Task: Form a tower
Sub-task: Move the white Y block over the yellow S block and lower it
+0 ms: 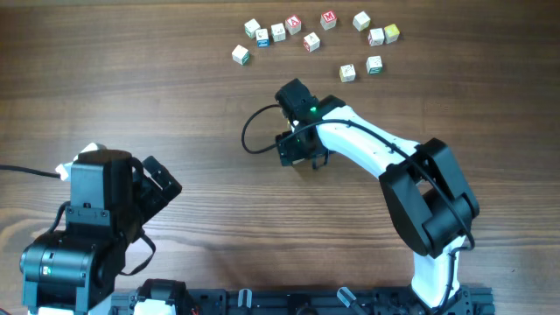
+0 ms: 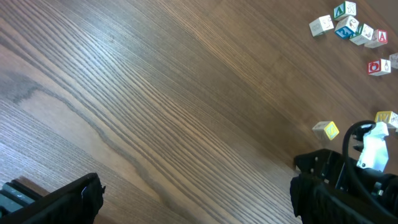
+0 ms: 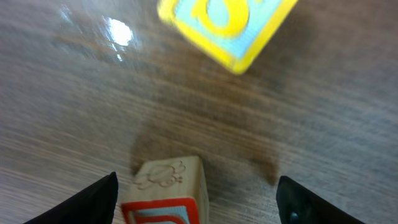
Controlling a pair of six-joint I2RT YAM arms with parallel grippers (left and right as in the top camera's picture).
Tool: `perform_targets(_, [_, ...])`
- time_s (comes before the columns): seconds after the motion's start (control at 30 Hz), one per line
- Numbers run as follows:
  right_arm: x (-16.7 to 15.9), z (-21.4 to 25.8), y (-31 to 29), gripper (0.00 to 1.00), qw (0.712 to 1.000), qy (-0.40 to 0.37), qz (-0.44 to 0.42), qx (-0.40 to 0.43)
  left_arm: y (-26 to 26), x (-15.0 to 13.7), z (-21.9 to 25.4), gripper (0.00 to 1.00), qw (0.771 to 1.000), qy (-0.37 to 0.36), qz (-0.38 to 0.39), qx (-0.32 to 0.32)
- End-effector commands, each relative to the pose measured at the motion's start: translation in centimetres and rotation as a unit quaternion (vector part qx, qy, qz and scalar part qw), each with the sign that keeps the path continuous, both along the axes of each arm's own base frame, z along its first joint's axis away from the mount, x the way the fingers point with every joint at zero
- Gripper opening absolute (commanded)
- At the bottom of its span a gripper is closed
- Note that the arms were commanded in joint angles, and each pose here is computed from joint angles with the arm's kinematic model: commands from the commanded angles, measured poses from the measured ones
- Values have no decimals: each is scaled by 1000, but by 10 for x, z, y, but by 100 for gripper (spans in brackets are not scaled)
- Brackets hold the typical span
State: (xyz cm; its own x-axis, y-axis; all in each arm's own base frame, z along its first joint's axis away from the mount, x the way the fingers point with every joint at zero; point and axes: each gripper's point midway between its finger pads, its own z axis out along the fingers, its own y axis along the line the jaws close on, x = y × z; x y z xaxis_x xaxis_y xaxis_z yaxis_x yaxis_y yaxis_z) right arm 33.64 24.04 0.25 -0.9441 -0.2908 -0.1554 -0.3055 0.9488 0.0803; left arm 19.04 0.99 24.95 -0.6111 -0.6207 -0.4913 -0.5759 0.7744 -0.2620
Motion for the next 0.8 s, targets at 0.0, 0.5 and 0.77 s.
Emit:
perform_targets(0.0, [-3,2,2,56,1000,-6,23,9,1,0,-1,100,1000,0,8,-4])
perform_targets(0.5, [64,106,23,33,986,-85,-130,60,1,0,-1,100,1000,0,8,-4])
perform_targets(0.77, [84,50,5,35,973,-32,-218,61,1,0,-1,100,1000,0,8,-4])
